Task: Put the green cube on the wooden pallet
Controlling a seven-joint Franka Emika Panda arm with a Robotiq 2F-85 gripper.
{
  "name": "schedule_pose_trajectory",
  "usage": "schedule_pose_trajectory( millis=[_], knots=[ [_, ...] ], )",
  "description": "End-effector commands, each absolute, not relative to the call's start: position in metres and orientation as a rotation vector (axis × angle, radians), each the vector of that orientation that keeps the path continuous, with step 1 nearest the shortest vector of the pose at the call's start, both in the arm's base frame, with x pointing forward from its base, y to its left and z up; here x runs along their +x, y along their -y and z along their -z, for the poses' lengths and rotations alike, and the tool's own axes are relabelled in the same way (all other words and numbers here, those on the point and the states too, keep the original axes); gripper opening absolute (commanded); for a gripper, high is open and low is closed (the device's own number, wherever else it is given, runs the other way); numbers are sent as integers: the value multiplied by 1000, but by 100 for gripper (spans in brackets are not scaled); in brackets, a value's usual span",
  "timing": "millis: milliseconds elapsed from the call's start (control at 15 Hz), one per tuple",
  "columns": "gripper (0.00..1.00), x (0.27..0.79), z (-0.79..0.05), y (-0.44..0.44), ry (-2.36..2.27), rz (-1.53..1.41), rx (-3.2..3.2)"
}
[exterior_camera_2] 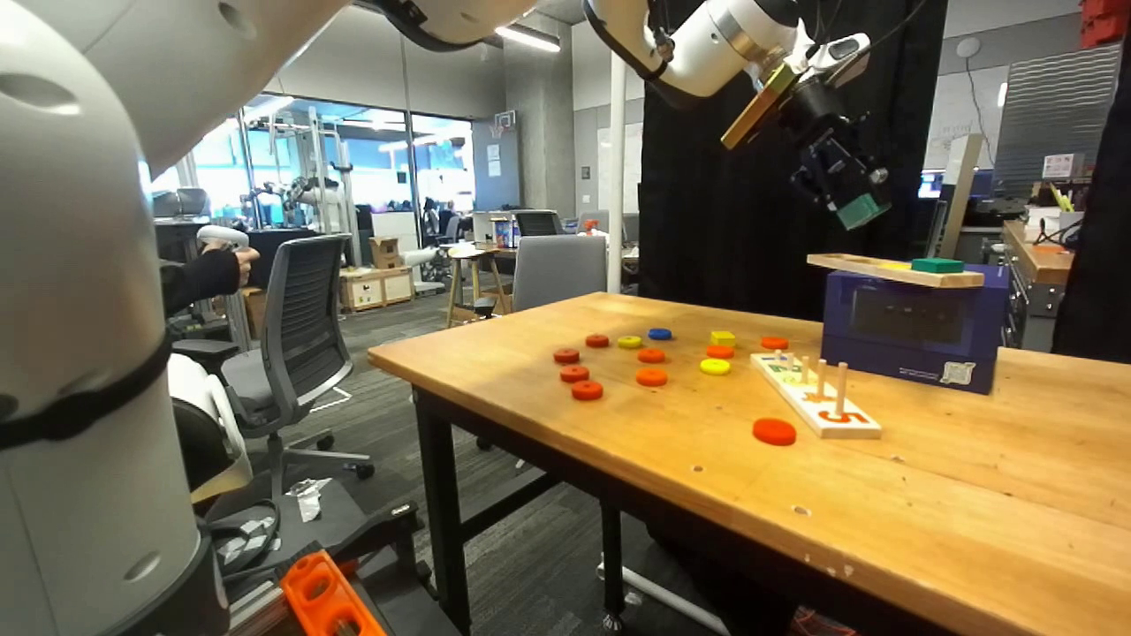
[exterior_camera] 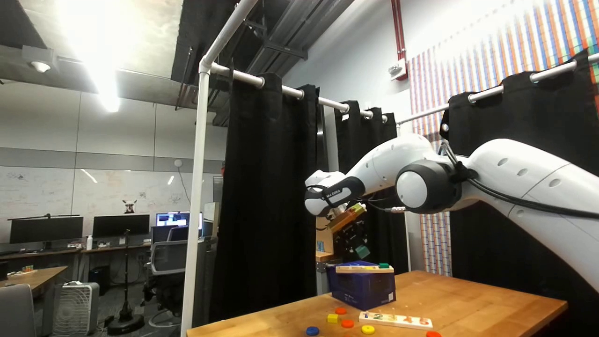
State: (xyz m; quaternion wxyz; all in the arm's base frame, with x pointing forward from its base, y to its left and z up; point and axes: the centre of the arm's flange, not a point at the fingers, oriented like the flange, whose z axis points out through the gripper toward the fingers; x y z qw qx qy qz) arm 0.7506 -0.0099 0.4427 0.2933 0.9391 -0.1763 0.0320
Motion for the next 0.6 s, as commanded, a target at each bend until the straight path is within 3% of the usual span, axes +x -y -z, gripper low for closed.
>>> schedule_pose_trajectory(
  millis=[0, 533],
  knots=[
    [21, 784, -462, 13, 466, -99, 2529],
    [21, 787, -478, 15, 490, -127, 2710]
  ],
)
